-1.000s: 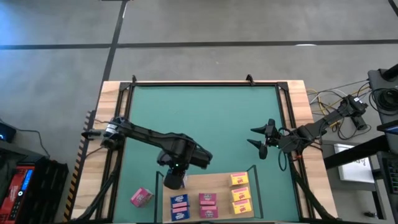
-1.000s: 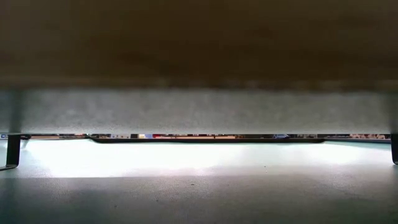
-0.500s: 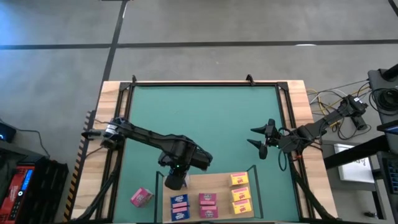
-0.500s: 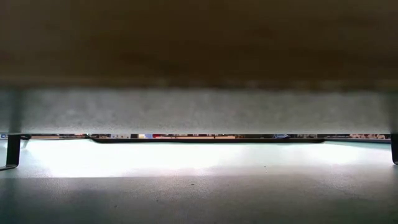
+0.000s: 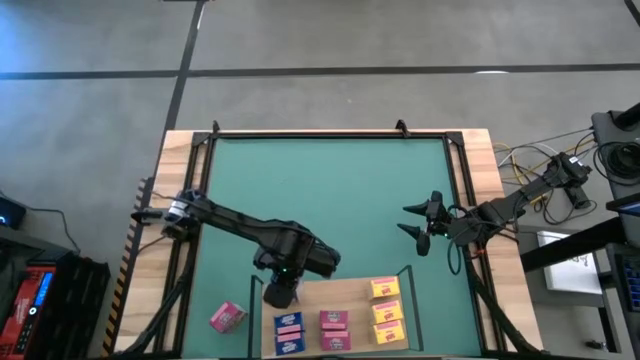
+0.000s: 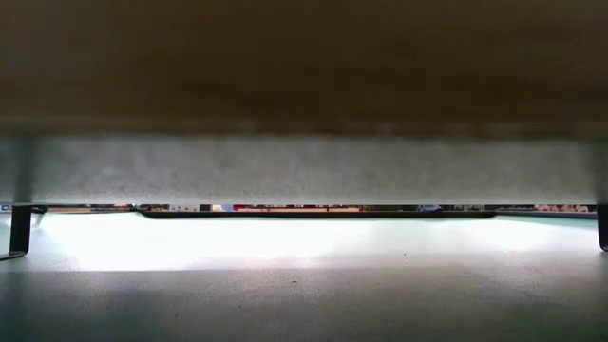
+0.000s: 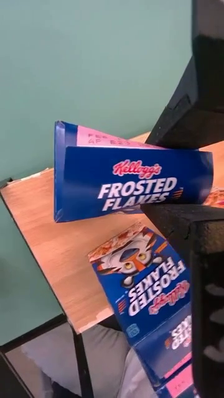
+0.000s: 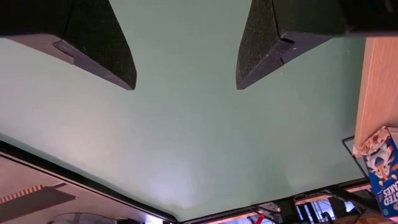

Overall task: Stack cereal on shelf
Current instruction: Put the blue cereal box on the shelf aligned with the other blue cereal boxes

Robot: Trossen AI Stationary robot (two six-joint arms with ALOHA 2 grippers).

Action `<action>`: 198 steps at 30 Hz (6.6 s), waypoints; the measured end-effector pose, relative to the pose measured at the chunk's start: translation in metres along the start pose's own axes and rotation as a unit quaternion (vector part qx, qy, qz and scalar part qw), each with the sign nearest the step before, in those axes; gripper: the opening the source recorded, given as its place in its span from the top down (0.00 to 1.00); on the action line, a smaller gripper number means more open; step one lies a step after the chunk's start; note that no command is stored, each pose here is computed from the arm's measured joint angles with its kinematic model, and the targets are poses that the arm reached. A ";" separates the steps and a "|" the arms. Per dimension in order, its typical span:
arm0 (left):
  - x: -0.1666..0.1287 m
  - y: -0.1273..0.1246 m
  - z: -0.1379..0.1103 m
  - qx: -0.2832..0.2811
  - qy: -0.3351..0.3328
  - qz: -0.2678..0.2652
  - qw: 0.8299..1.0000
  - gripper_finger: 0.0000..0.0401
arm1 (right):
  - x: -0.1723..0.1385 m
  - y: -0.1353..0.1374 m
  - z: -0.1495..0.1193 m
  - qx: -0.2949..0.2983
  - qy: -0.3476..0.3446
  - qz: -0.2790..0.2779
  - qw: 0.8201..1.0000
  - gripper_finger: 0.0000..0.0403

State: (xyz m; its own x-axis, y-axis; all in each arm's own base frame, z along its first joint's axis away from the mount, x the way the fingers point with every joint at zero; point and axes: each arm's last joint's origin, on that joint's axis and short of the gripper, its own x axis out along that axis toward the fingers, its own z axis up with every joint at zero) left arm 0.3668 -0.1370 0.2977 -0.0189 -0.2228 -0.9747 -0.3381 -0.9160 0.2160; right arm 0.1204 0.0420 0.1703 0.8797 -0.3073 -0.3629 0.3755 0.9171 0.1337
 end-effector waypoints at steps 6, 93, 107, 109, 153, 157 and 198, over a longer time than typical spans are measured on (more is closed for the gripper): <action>0.001 0.003 -0.001 0.004 0.002 0.000 1.000 0.74 | 0.000 0.000 0.000 0.000 0.000 0.000 1.000 0.34; 0.001 0.026 -0.016 0.053 0.093 0.006 0.994 0.39 | 0.000 0.000 0.000 0.000 0.000 0.000 1.000 0.34; -0.027 0.032 -0.010 0.054 0.105 -0.041 0.992 0.32 | 0.000 0.000 0.000 0.000 0.000 0.000 1.000 0.34; -0.030 0.029 -0.006 0.047 0.087 -0.055 0.994 0.32 | 0.000 0.000 0.000 0.000 0.000 0.000 1.000 0.34; -0.008 0.006 0.001 0.011 0.012 -0.042 0.999 0.32 | 0.000 0.000 0.000 0.000 0.000 0.000 1.000 0.34; -0.008 0.006 -0.001 0.012 0.019 -0.037 0.999 0.32 | 0.000 0.000 0.000 0.000 0.000 0.000 1.000 0.34; -0.006 -0.004 -0.001 -0.005 0.011 0.019 1.000 0.32 | 0.000 0.000 0.000 0.000 0.000 0.000 1.000 0.34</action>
State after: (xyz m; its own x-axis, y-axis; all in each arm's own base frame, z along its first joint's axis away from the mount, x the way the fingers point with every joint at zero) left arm 0.3696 -0.1327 0.3026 -0.0112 -0.2636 -0.9646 -0.3281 -0.9103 0.2526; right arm 0.1204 0.0420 0.1703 0.8795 -0.3076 -0.3632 0.3758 0.9171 0.1333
